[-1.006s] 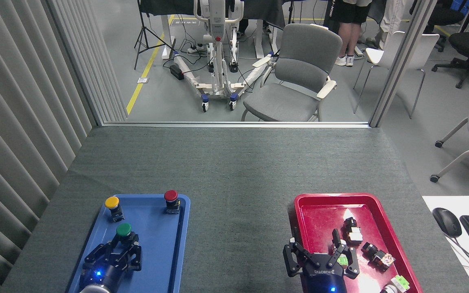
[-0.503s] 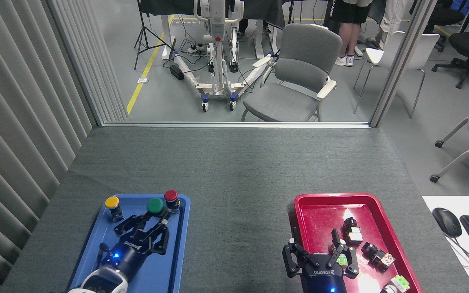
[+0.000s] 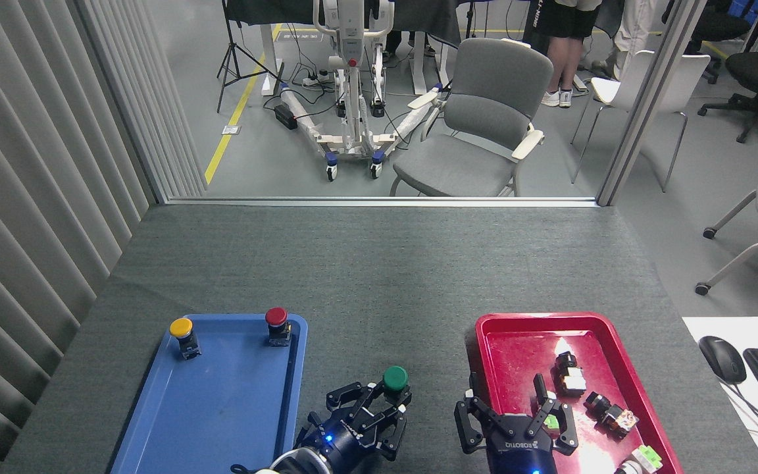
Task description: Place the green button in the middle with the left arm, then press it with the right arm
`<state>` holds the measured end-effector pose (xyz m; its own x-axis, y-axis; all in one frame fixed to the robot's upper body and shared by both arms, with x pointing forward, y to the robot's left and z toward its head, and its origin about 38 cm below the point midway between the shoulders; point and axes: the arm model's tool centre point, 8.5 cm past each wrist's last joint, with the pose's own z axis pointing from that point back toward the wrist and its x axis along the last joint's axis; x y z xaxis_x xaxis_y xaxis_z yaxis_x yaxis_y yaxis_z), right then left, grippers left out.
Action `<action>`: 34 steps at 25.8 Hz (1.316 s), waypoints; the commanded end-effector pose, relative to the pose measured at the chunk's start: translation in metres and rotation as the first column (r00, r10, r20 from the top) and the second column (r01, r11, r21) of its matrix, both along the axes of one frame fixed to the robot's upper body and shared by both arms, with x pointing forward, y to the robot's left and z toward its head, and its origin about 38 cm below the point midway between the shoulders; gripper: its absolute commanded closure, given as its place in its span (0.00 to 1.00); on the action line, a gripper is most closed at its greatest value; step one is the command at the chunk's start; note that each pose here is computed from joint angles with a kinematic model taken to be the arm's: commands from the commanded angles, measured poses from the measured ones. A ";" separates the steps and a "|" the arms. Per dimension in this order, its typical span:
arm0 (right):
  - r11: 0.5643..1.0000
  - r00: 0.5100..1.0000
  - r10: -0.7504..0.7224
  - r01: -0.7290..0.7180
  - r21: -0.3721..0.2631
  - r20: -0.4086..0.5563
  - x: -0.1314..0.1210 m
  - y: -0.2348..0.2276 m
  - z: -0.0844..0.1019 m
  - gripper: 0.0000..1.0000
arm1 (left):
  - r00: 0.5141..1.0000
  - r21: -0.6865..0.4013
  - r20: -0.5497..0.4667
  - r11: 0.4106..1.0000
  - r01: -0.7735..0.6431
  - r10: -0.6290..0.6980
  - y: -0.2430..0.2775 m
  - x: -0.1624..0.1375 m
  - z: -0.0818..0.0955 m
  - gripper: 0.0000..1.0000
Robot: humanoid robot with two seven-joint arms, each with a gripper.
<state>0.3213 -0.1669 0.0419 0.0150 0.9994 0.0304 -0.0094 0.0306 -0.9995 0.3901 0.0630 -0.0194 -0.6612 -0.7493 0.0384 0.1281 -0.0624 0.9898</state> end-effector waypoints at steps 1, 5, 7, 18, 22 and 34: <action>1.000 1.000 0.002 -0.002 0.004 -0.002 0.000 0.002 0.000 0.01 | 0.999 0.044 -0.033 0.999 0.011 -0.010 -0.002 -0.001 -0.014 1.00; 1.000 1.000 0.012 -0.012 0.006 0.000 0.000 0.006 0.000 0.01 | 0.999 0.069 -0.053 0.998 0.009 -0.006 0.003 -0.001 -0.024 0.88; 1.000 1.000 0.020 -0.020 0.007 0.000 0.001 0.008 0.000 0.05 | 0.998 0.051 -0.052 0.999 -0.016 0.019 0.004 0.001 -0.022 0.26; 0.955 0.950 0.293 -0.296 -0.007 -0.112 0.020 0.093 -0.005 1.00 | 0.954 -0.156 0.204 0.969 -0.192 0.221 0.070 -0.034 0.069 0.00; 0.952 0.938 0.303 -0.307 0.002 -0.168 0.018 0.103 -0.020 1.00 | 0.844 -0.189 0.281 0.888 -0.418 0.457 0.159 -0.045 0.110 0.00; 0.954 0.917 0.289 -0.301 -0.002 -0.273 0.021 0.105 -0.056 1.00 | 0.806 -0.140 0.199 0.831 -0.539 0.557 0.216 -0.051 0.113 0.00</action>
<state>0.3438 -0.0620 -0.0021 -0.2841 0.9585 0.0231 -0.2470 -0.0499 -0.9677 0.3380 0.2780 0.0941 -0.1351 -0.9908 0.0069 -0.1125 0.0223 0.9934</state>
